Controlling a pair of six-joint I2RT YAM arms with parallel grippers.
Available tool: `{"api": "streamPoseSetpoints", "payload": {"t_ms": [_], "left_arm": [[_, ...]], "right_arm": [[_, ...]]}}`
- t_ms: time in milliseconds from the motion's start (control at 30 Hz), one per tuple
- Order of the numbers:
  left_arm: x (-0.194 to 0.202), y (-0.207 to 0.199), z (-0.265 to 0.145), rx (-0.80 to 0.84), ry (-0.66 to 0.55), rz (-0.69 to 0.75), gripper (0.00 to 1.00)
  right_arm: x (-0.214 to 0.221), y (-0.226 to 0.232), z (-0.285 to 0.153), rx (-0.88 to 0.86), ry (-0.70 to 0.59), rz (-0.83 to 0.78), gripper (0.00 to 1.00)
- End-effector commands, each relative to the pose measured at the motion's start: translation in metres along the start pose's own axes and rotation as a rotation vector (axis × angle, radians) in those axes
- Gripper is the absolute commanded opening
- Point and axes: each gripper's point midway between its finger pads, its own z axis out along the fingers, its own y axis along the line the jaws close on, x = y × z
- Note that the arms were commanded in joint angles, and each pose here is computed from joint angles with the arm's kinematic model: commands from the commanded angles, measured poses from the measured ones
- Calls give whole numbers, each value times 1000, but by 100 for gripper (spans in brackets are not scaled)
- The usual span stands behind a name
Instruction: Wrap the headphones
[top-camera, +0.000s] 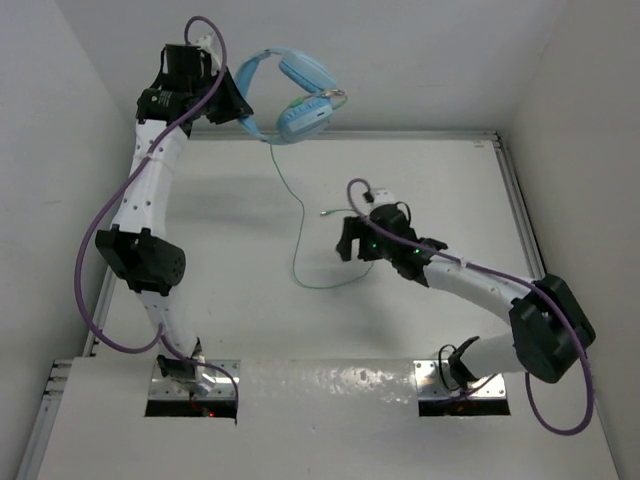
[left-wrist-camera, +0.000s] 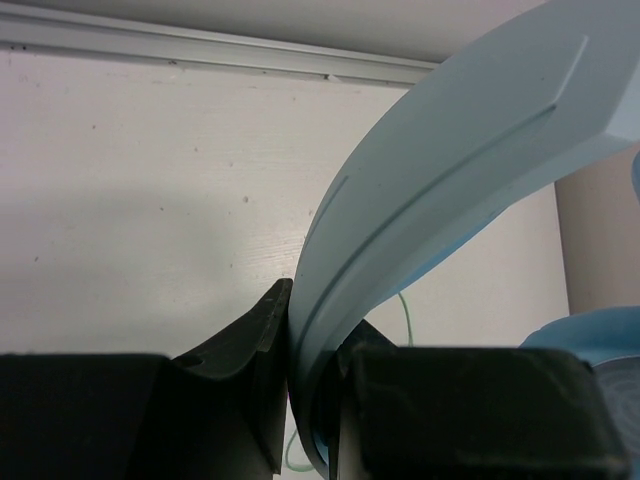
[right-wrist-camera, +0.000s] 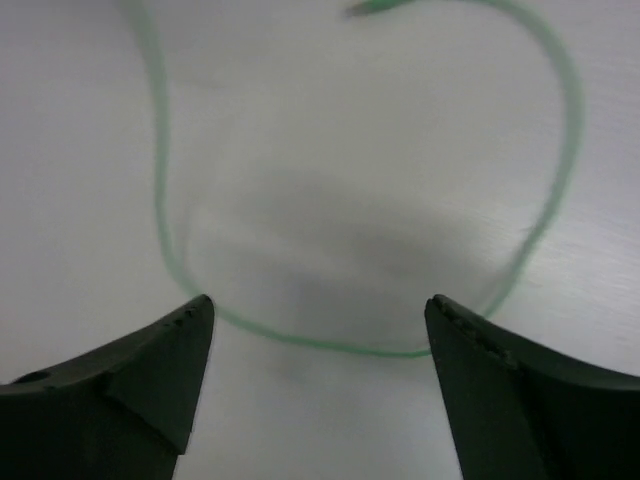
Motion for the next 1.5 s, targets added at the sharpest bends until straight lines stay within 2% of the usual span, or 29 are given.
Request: {"api": "streamPoseSetpoints", "payload": {"t_ms": [0, 67, 133, 233, 267, 300, 400, 433, 533, 600, 1000, 1067, 1100, 1167, 1267, 1300, 1400, 1433, 1467], "left_arm": [[-45, -32, -30, 111, -154, 33, 0], [-42, -35, -32, 128, -145, 58, 0], [-38, -33, -33, 124, -135, 65, 0], [-27, -27, -30, 108, -104, 68, 0], [-25, -26, -30, 107, -96, 70, 0], [-23, -26, -30, 105, -94, 71, 0], [-23, -26, -32, 108, -96, 78, 0], [-24, -27, -32, 111, -98, 81, 0], [-26, -28, -33, 113, -102, 87, 0], [-24, -27, -31, 115, -95, 87, 0], [-12, -22, -26, 109, -61, 80, 0], [-12, -22, -27, 111, -62, 83, 0], [-12, -22, -27, 111, -62, 84, 0], [-10, -24, -27, 118, -56, 90, 0], [-9, -28, -30, 96, -64, 120, 0], [-7, -32, -30, 104, -60, 138, 0], [6, -52, -30, 168, -26, 168, 0], [17, -62, -27, 202, 5, 176, 0], [23, -67, -26, 228, 21, 178, 0]], "right_arm": [[-29, -72, -7, 342, -67, 385, 73], [-33, -102, -13, 493, -81, 317, 57], [-43, -110, -8, 498, -89, 274, 55], [-26, -128, -2, 562, 69, 400, 36], [-7, -132, 0, 591, 145, 428, 35], [1, -132, 0, 593, 167, 439, 36], [32, -126, 5, 551, 195, 522, 54], [37, -126, 5, 555, 200, 538, 55], [42, -118, 17, 487, 198, 568, 55], [50, -107, 23, 424, 241, 575, 53], [62, -103, 29, 423, 296, 564, 52], [71, -104, 33, 437, 325, 577, 38], [74, -105, 34, 449, 336, 590, 28], [78, -113, 38, 487, 307, 662, 0], [42, -119, 61, 403, 116, 755, 0], [-6, -117, 74, 371, 16, 740, 0], [-53, -138, 104, 450, -2, 643, 0], [-119, -129, 114, 384, -105, 631, 0], [-124, -139, 130, 386, -97, 645, 0]]}}
